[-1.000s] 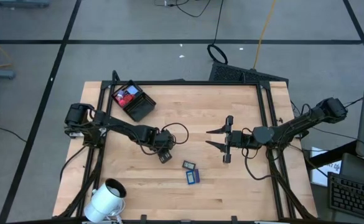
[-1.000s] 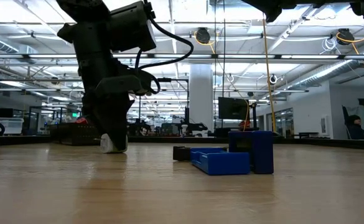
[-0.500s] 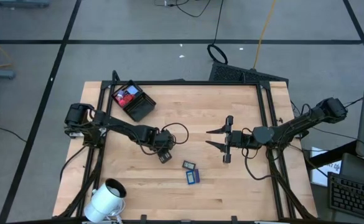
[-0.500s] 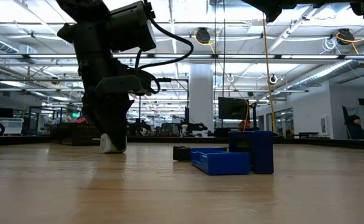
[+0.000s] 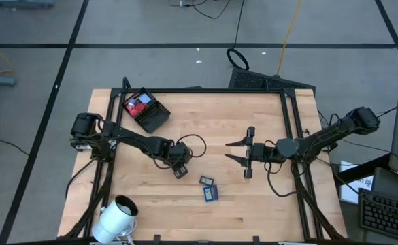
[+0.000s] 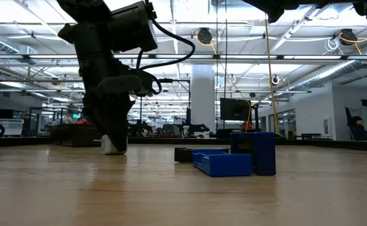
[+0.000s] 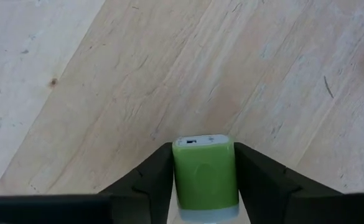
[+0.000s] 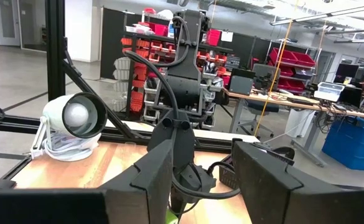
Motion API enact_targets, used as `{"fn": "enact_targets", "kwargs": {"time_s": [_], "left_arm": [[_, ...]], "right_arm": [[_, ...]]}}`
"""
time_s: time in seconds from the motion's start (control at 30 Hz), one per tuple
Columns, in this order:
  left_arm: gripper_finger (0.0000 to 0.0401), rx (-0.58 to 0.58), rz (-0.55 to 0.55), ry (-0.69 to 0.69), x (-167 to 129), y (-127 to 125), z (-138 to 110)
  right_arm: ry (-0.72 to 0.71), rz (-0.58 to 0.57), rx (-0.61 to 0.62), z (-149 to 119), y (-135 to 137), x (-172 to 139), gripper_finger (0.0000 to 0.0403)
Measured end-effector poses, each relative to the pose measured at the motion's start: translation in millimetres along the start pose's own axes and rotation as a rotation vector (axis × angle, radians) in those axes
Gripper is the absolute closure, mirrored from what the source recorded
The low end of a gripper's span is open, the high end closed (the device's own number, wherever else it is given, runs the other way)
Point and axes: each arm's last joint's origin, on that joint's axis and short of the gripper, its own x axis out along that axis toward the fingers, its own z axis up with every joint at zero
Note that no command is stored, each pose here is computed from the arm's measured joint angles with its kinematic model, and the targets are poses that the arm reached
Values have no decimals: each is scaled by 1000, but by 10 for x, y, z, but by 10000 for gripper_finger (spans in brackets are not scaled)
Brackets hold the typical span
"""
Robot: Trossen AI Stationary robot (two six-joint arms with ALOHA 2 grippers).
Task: Pick & Place Office items
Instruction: Put the green charger adapter into the top black bin
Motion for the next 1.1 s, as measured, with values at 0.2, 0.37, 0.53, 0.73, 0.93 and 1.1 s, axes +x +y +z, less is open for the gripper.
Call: {"fn": "enact_targets", "kwargs": {"time_s": [0.2,0.37,0.53,0.73,0.93,1.1], "left_arm": [[255,0,0,1,1,0,0],[269,0,-1,0,1,0,0],[250,0,0,1,1,0,-1],[259,0,-1,2,1,-1,-2],[269,0,-1,1,1,-1,-1],[248,6,-1,2,2,-1,-2]], "right_arm": [[2,0,-1,-3,0,0,248],[1,0,-1,-2,1,-1,248],[2,0,-1,-2,0,0,248],[1,0,-1,-2,1,0,248],[2,0,-1,-2,1,-1,248],[1,0,-1,-2,1,0,248]]}}
